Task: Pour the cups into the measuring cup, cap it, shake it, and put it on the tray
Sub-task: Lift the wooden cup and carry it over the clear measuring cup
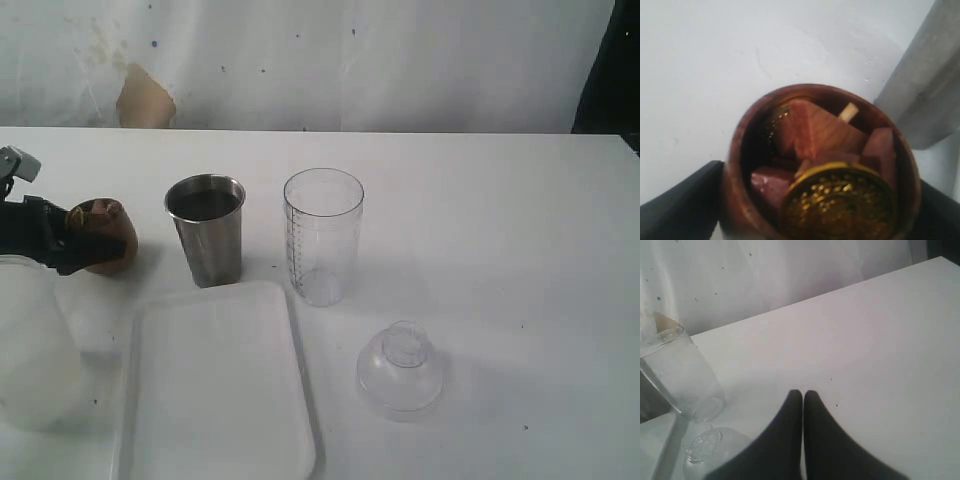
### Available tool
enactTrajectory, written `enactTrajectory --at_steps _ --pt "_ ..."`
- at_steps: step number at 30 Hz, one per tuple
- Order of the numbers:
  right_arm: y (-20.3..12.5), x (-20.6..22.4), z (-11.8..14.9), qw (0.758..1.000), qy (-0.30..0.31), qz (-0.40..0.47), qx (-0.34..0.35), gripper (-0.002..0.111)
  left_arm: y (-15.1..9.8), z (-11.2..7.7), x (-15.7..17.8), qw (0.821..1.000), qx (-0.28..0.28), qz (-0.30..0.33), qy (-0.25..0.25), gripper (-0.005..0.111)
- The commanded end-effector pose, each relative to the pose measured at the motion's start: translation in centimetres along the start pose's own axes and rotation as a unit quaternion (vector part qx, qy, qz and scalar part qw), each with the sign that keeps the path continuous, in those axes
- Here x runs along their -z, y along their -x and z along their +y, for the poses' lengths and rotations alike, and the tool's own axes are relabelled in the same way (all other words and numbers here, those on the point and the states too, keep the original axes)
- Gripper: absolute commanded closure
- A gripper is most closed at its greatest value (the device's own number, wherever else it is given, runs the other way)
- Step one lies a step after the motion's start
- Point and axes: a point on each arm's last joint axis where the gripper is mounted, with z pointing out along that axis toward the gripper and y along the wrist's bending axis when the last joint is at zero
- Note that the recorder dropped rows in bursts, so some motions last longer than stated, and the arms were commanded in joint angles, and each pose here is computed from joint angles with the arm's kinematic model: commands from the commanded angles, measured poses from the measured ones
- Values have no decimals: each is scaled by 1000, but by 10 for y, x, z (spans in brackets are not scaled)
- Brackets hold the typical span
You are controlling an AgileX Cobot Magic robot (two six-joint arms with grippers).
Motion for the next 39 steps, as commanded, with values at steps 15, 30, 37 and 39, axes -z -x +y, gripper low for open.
enactTrajectory --at_steps 15,30,37,39 --pt "0 0 0 1000 -1 -6 0 108 82 0 65 972 86 -59 211 107" --pt "0 0 0 1000 -1 -6 -1 108 182 -110 53 936 -24 -43 349 107" --pt "0 0 0 1000 -1 -6 -1 108 192 -156 43 960 -46 -13 275 107" --pt "0 0 0 1000 -1 -6 -1 108 194 -178 33 968 -81 8 239 107"
